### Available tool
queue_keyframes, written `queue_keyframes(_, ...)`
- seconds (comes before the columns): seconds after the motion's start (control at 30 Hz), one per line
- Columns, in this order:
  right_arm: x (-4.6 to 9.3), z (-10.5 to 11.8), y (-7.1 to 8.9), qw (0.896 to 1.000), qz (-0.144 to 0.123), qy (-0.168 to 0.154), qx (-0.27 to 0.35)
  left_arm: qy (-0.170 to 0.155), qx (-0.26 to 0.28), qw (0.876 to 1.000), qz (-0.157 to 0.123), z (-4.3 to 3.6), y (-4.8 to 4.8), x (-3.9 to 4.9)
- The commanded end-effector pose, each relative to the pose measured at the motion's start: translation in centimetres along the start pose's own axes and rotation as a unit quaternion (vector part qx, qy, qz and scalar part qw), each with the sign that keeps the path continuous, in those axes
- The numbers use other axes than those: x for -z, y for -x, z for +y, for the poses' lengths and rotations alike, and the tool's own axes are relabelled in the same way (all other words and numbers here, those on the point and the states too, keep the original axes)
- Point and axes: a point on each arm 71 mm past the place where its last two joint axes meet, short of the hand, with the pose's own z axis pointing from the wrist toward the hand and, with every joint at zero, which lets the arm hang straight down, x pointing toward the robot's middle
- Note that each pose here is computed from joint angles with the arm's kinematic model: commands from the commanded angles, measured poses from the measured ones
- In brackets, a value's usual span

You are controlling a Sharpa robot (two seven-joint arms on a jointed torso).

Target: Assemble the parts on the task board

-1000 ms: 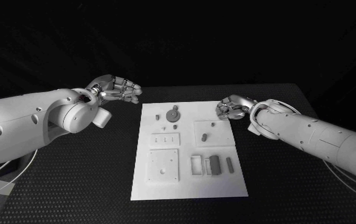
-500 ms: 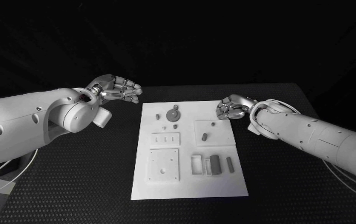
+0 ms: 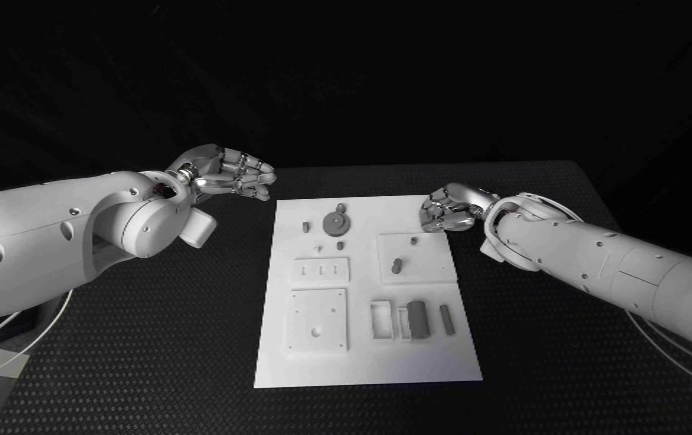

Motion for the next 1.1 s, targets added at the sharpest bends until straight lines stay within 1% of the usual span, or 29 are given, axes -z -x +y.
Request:
queue_keyframes(0.03, 0.0, 0.2, -0.1, 1.0, -0.005, 0.001, 0.004, -0.003, -0.004, 1.0, 0.011, -0.13, -0.24, -0.03)
queue_keyframes(0.1, 0.0, 0.4, -0.1, 1.0, -0.007, 0.002, 0.004, -0.002, -0.004, 1.0, 0.012, -0.12, -0.29, -0.05)
queue_keyframes(0.23, -0.4, 1.2, 0.7, 1.0, -0.018, 0.009, 0.006, 0.005, -0.022, 1.0, 0.004, -0.05, -0.25, -0.04)
queue_keyframes(0.37, -0.7, 2.0, 1.3, 0.999, -0.028, 0.015, 0.007, 0.009, -0.037, 0.999, 0.003, 0.03, -0.16, -0.01)
queue_keyframes(0.47, -0.9, 2.7, 1.8, 0.999, -0.034, 0.02, 0.011, 0.018, -0.054, 0.998, 0.001, 0.15, -0.14, -0.02)
queue_keyframes(0.63, -1.3, 4.2, 2.9, 0.999, -0.036, 0.036, 0.017, 0.035, -0.077, 0.996, 0.003, 0.34, -0.33, -0.05)
queue_keyframes(0.77, -1.5, 6.3, 3.6, 0.998, -0.036, 0.053, 0.025, 0.063, -0.088, 0.994, 0.014, 0.6, -0.91, -0.1)
queue_keyframes(0.83, -1.6, 7.2, 3.5, 0.997, -0.033, 0.058, 0.03, 0.078, -0.092, 0.993, 0.019, 0.7, -1.28, -0.23)
queue_keyframes(0.93, -1.7, 8.9, 3.1, 0.997, -0.023, 0.068, 0.038, 0.094, -0.094, 0.991, 0.027, 0.72, -1.96, -0.52)
queue_keyframes(0.97, -1.7, 9.7, 2.7, 0.996, -0.014, 0.077, 0.037, 0.1, -0.095, 0.99, 0.029, 0.69, -2.38, -0.66)
queue_keyframes(1.1, -1.8, 11.9, 1.8, 0.995, 0.0, 0.096, 0.03, 0.113, -0.094, 0.988, 0.036, 0.54, -3.49, -0.94)
